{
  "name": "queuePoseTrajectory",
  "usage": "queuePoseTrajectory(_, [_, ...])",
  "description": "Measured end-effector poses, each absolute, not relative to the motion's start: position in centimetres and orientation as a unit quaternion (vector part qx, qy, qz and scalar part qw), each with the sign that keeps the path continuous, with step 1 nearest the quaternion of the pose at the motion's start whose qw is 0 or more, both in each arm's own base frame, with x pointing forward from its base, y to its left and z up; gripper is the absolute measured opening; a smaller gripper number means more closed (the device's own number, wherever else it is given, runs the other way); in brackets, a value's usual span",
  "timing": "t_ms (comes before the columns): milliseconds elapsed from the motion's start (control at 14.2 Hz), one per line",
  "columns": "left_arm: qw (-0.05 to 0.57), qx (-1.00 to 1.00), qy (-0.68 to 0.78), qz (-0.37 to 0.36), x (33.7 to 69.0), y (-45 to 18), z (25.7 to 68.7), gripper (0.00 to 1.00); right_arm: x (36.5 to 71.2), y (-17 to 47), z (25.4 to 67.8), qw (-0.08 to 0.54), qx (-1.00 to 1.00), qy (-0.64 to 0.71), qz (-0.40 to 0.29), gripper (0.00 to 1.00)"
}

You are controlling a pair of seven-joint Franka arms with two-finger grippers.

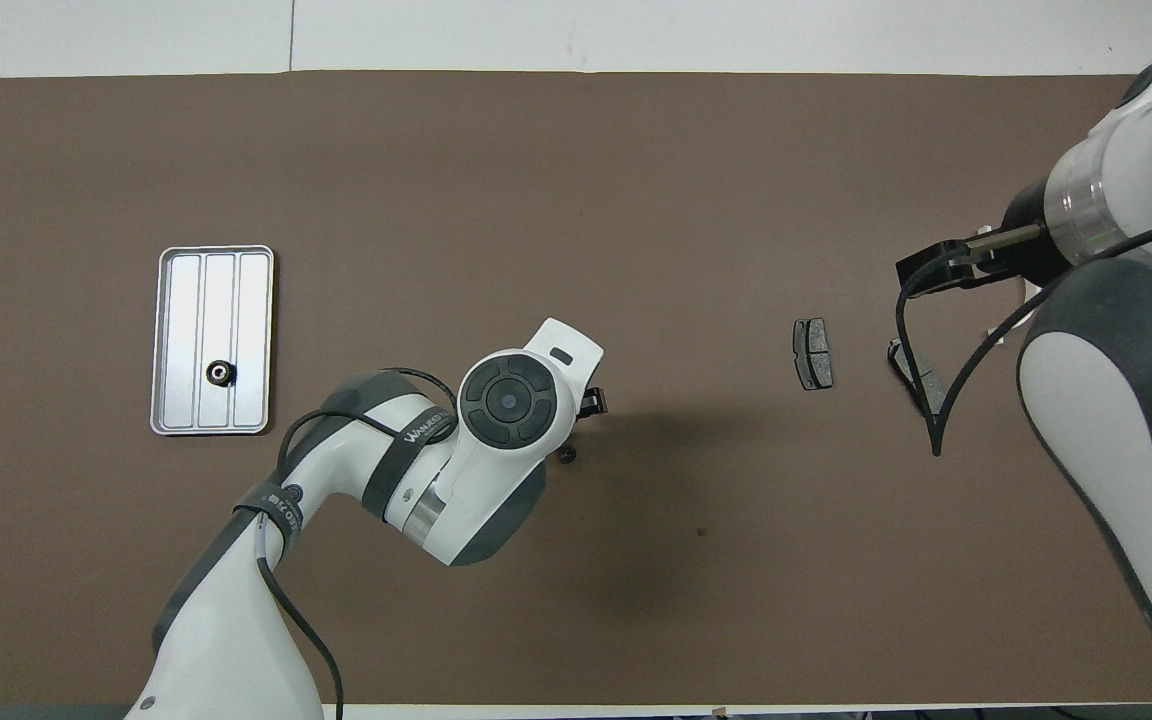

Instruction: Pick bearing gear from pile to tray

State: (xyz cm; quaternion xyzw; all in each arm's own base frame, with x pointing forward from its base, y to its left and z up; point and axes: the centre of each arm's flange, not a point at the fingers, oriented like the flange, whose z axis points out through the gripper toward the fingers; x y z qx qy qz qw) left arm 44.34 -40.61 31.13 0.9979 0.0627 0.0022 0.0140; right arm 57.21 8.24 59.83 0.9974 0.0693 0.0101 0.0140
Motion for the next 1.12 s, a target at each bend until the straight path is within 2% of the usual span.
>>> queuePoseTrajectory(281, [0.007, 0.999, 0.044, -0.005, 41.9, -42.2, 30.3, 1.0, 55.1, 6.9, 61.3, 0.018, 0.998, 0.053, 0.0, 1.0])
queuePoseTrajectory(491, [0.0, 0.999, 0.044, -0.011, 41.5, -41.7, 29.4, 1.0, 53.8, 6.1, 62.6, 0.019, 0.999, 0.044, -0.005, 1.0])
queuePoseTrajectory(1123, [0.019, 0.999, 0.036, 0.006, 40.2, -42.9, 29.3, 1.0, 53.6, 5.6, 62.3, 0.004, 1.0, 0.017, -0.01, 1.0])
